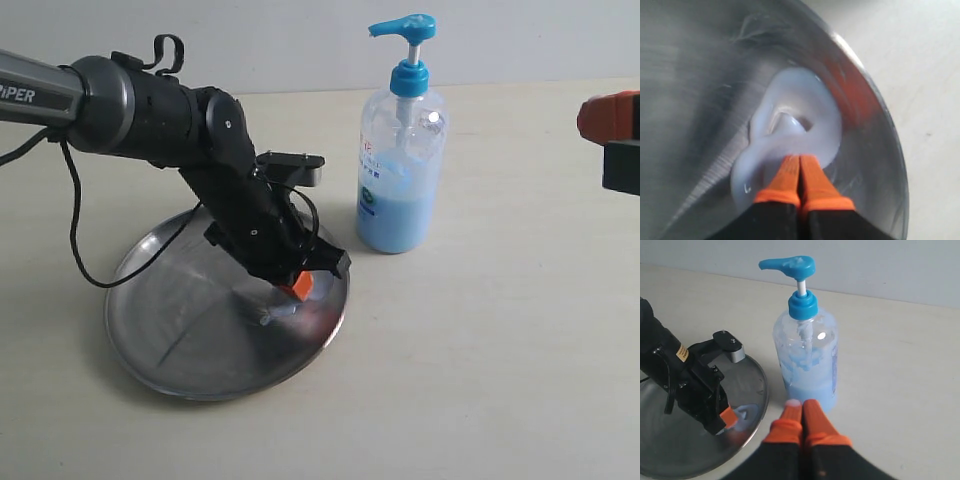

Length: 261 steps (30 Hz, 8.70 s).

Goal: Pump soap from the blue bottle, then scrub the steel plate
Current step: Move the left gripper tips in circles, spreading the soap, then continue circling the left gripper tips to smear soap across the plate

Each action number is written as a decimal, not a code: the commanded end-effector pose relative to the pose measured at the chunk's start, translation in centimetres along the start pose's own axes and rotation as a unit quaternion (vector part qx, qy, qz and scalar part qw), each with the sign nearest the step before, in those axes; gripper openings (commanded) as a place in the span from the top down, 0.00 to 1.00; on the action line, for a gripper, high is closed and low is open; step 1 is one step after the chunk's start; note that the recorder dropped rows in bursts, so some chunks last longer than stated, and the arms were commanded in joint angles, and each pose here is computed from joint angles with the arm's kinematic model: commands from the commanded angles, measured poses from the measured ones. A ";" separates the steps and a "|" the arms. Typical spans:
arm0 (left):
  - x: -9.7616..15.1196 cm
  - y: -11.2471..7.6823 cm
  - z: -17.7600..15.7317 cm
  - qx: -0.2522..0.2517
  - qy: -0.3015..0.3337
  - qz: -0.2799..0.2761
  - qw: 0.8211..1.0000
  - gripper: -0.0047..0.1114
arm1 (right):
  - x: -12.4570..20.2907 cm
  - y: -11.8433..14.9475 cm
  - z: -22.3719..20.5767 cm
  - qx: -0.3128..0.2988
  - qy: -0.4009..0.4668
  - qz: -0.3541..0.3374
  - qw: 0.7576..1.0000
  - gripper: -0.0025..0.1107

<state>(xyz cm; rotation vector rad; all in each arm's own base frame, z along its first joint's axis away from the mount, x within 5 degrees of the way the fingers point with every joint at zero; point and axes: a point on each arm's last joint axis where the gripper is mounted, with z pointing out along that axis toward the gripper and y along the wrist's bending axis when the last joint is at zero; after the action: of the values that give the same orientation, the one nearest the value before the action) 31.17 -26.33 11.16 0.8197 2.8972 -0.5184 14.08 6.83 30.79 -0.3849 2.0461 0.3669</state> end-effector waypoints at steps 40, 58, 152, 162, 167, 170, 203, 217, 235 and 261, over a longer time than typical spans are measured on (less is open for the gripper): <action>-1.3 0.5 0.7 -0.012 -0.077 -0.019 0.997 0.96 | 0.1 0.1 0.0 -0.006 -0.002 0.012 1.000 0.98; 0.9 1.2 0.7 -0.051 0.049 -0.010 0.997 0.96 | 0.2 0.1 0.0 -0.006 0.001 0.012 1.000 0.98; 2.1 2.3 2.0 -0.050 0.113 -0.042 0.991 0.96 | 0.1 0.1 0.0 -0.008 0.000 0.016 1.000 0.98; 1.5 1.0 1.9 0.005 0.102 -0.092 0.991 0.96 | 0.2 0.1 0.0 -0.007 0.001 0.013 1.000 0.98; 0.7 0.8 1.9 0.019 0.062 -0.112 0.992 0.96 | 0.2 0.1 0.0 -0.007 0.001 0.013 1.000 0.98; 0.1 0.8 2.0 0.019 0.028 -0.119 0.992 0.96 | 0.2 0.1 0.0 -0.007 0.001 0.013 1.000 0.98; 0.6 -0.1 2.5 -0.033 0.038 -0.029 0.998 0.96 | 0.2 0.2 0.0 -0.008 0.001 0.016 1.000 0.98; -0.7 0.3 2.6 -0.052 -0.030 -0.026 0.998 0.96 | 0.2 0.2 0.0 -0.008 0.001 0.016 1.000 0.98; 1.4 -0.5 2.5 -0.025 0.084 -0.018 0.996 0.96 | 0.2 0.2 0.0 -0.008 0.001 0.016 1.000 0.98; -0.6 2.6 1.9 -0.042 -0.011 -0.062 0.997 0.96 | 0.2 0.2 0.0 -0.008 0.001 0.016 1.000 0.98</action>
<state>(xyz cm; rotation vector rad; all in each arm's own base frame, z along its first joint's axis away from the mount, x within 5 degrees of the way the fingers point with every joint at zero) 33.38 -26.59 10.16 0.5731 2.8375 -0.4928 14.00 6.95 30.75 -0.3632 2.0586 0.4008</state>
